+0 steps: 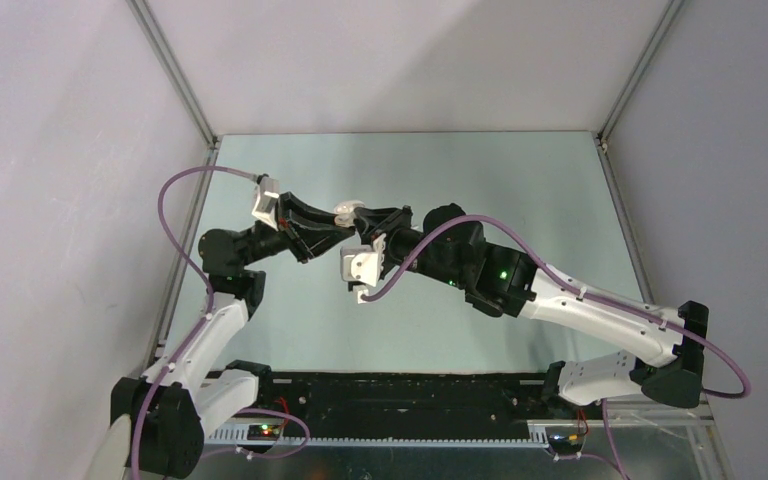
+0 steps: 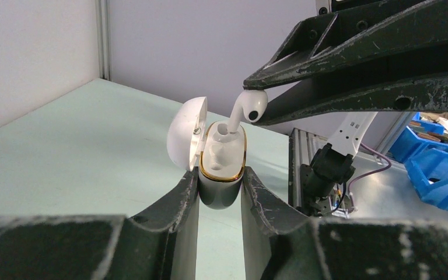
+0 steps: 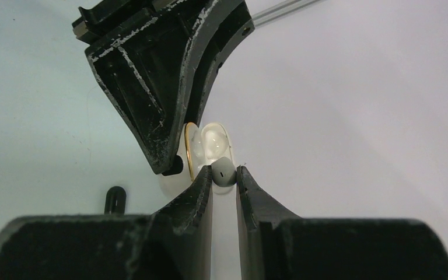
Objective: Insert the wireless bluetooth earbuds into the charging case
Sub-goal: Insert the right earbud into the right side groove of the charging case.
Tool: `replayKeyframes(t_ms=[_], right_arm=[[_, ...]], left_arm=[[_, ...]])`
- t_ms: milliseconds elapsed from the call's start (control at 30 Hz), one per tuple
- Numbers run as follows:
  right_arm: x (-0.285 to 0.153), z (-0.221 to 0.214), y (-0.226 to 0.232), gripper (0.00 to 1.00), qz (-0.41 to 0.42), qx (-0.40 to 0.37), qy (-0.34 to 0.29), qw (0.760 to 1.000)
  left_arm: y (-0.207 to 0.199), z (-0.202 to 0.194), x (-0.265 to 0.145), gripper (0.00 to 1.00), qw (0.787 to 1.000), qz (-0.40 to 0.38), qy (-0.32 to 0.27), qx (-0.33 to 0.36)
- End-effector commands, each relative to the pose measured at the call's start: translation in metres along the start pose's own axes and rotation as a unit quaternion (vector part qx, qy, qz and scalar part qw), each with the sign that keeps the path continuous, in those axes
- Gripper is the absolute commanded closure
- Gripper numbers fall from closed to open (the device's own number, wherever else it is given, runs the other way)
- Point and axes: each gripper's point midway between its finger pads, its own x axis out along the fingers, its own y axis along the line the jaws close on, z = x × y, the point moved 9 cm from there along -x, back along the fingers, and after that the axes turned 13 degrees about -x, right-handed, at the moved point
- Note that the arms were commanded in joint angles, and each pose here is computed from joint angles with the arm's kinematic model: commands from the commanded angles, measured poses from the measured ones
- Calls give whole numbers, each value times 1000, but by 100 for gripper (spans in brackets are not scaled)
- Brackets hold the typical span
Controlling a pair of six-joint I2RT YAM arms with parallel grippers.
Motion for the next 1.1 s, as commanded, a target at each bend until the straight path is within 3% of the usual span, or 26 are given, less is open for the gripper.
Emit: replayKeyframes(t_ms=[0,933,1067], right_arm=[[-3,1,-11,100,-36,3,10,999],[5,-6,10,100,27,-14,17,999],[6,-4,11,87,46,-2,15,999]], left_arm=[[-4,5,0,100,999,-3,-12,32],[-8,4,-1,100,999,-16,-6,47],[-10,4,-1,100,998,-19,-3,55]])
